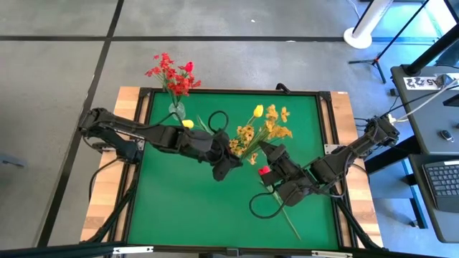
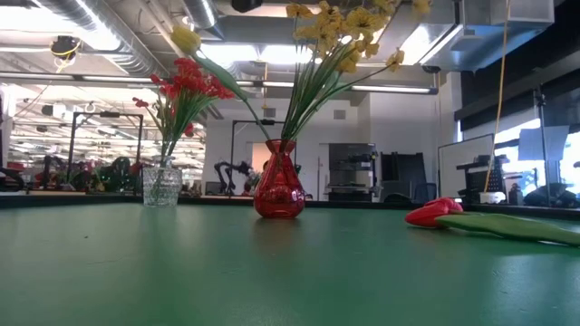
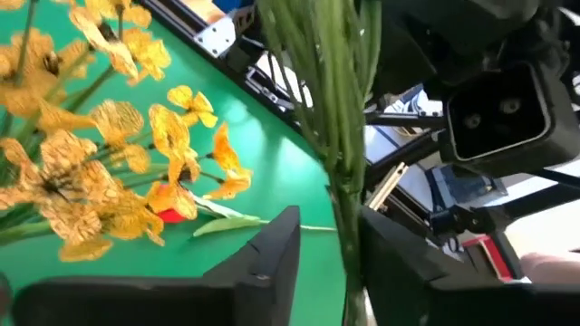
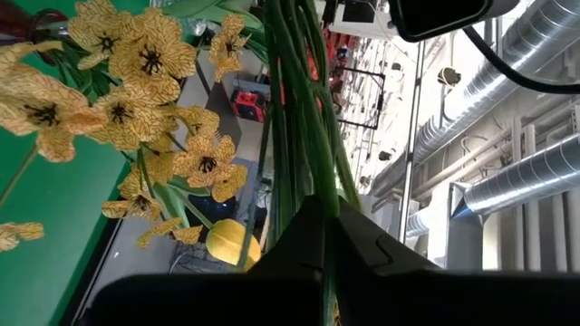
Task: Sort flowers into vase by color
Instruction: Put the yellow flowers into the red flower vase
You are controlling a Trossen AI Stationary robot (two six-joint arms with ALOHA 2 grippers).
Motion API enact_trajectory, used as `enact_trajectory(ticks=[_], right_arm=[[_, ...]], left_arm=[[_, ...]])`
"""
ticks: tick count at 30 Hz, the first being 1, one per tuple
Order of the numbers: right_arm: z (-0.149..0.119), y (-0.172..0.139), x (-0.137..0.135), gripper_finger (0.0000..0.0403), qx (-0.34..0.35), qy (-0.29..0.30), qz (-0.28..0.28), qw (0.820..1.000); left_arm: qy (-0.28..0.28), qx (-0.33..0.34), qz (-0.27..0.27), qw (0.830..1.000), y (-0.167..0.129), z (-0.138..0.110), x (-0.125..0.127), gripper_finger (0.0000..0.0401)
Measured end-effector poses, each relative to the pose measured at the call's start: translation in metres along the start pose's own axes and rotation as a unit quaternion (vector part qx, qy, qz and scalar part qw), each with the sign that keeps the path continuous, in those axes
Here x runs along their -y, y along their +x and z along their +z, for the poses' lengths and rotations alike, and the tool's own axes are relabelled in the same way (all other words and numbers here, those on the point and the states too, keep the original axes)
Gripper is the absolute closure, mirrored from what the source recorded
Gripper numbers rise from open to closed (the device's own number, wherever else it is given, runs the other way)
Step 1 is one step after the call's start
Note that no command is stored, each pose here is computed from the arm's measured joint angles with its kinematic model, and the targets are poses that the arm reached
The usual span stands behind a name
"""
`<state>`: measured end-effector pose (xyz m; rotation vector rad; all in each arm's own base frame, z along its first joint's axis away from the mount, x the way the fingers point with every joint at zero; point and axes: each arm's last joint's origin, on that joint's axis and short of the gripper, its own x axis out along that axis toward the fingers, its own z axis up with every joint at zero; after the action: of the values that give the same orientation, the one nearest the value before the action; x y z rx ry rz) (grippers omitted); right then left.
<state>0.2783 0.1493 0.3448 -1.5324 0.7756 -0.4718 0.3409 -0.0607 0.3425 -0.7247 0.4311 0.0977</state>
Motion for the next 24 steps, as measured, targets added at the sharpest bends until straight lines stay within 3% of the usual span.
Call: enact_trajectory(ticks=[6,11,19,24], right_arm=[[0.000,0.000,0.000,0.0400,-0.002,0.001,-0.001,1.000],[0.000,0.000,0.001,0.0381,-0.006,0.018,-0.005,1.000],[-0.004,-0.002,0.006,0.0270,-0.035,0.048,-0.029,0.998],[-0.003,-0.016,0.009,0.0196,0.003,0.090,-0.023,0.996]], left_arm=[[0.011,0.004,0.004,1.000,0.000,0.000,0.000,0.0383],[0.025,0.010,0.010,1.000,0.000,0.000,0.000,0.0389],[0.046,0.050,0.039,0.997,-0.009,0.006,0.000,0.0389],[0.068,0.095,0.047,0.992,-0.033,0.017,0.005,0.0389]])
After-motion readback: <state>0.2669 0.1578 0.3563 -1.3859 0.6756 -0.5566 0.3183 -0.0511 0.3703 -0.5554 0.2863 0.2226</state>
